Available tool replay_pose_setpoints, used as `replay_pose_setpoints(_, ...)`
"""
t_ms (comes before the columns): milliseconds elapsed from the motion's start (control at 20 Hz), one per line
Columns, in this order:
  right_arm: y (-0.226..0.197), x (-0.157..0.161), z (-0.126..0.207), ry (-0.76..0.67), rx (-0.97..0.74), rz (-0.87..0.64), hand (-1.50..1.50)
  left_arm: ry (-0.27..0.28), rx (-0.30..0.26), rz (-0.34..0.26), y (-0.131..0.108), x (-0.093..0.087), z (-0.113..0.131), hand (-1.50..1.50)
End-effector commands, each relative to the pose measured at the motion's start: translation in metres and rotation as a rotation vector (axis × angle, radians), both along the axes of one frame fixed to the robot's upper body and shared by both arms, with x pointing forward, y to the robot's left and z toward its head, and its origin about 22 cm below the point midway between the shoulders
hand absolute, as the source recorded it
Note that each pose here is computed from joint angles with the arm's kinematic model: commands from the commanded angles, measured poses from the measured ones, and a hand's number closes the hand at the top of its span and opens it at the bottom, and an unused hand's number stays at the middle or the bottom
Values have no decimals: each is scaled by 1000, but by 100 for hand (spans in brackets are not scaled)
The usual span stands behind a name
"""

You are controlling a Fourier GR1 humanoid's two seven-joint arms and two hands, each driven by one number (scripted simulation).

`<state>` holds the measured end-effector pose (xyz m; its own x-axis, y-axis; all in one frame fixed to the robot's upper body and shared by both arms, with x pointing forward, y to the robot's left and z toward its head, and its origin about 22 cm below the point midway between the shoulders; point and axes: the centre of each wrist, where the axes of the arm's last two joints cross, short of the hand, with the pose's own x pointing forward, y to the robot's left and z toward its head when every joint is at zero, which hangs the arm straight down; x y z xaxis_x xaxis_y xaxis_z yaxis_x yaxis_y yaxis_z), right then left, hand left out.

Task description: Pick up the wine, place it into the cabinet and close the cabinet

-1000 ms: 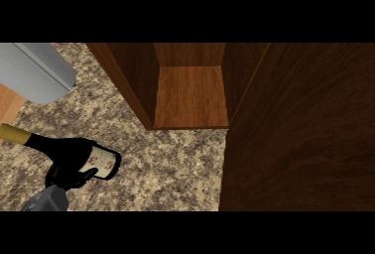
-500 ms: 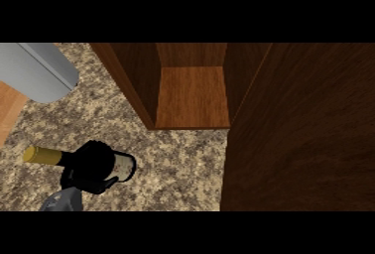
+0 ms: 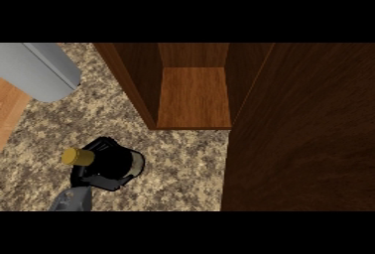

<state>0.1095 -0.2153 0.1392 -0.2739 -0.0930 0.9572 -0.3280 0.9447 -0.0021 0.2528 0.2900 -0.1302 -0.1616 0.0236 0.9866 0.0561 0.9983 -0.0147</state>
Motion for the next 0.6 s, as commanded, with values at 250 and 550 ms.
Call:
replay_pose_setpoints(250,-4,-6,28,-28,33,-1,-150,10,88,-3,-54,25,44,150)
replay_pose_setpoints(550,-4,-18,15,-14,47,6,-150,3,106,10,-98,46,82,150)
